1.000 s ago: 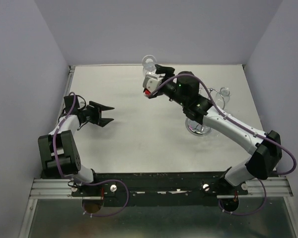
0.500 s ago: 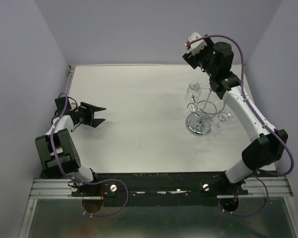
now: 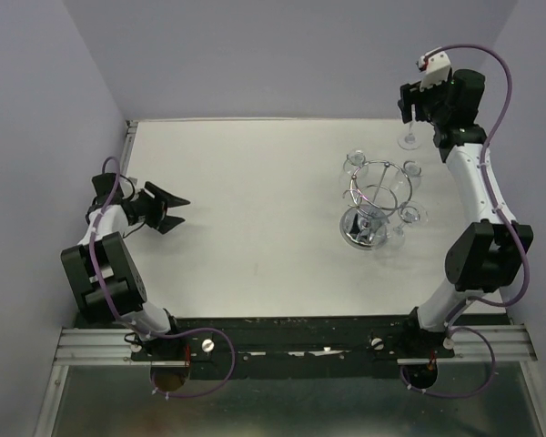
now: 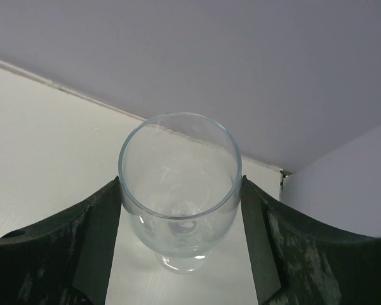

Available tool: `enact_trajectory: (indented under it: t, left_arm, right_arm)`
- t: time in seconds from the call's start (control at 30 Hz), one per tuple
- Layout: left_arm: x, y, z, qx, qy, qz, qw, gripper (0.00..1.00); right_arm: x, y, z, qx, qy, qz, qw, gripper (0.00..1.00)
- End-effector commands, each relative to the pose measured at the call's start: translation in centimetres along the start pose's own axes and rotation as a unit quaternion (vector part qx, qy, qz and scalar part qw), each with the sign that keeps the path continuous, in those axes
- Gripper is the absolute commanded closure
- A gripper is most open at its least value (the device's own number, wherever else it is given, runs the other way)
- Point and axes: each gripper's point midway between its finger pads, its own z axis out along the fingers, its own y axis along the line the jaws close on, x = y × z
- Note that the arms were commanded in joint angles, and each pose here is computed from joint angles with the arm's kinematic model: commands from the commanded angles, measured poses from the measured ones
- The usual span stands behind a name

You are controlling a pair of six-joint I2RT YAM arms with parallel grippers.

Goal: Take the wine glass off the wine glass rack

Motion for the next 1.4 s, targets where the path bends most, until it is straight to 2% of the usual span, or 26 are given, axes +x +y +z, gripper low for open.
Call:
enact_trajectory:
  t: [0.0, 0.1, 0.23, 0.4, 0.87, 1.37]
  left_arm:
    - [0.1, 0.0, -1.1, 0.003, 0.023, 0.123, 0.992, 0.29]
    - [-0.1, 0.5, -2.2, -0.027, 0.025, 0.19, 0.981, 0.25]
    - [-1.0, 1.7, -3.6, -0.085, 0.03, 0.283, 0.955, 0.22]
    - [-2.0, 3.1, -5.1, -0.145, 0.027, 0.34, 0.929, 0.2]
    - [-1.5, 4.5, -5.9, -0.176, 0.045, 0.356, 0.917, 0.19]
    - [-1.1, 4.9, -6.0, -0.179, 0.049, 0.353, 0.917, 0.19]
  right_arm:
    - [-0.5, -2.1, 1.0, -0.03, -0.037, 0.06, 0.997, 0.57]
    - [1.9, -4.2, 2.1, -0.028, -0.029, 0.081, 0.996, 0.58]
    - [5.6, -6.0, 4.1, -0.038, -0.014, 0.097, 0.994, 0.57]
    - [8.5, -8.5, 6.5, -0.035, -0.007, 0.117, 0.992, 0.57]
    - [12.5, -10.8, 11.1, -0.012, 0.003, 0.123, 0.992, 0.55]
    - [16.3, -11.0, 12.0, 0.013, 0.034, 0.116, 0.993, 0.49]
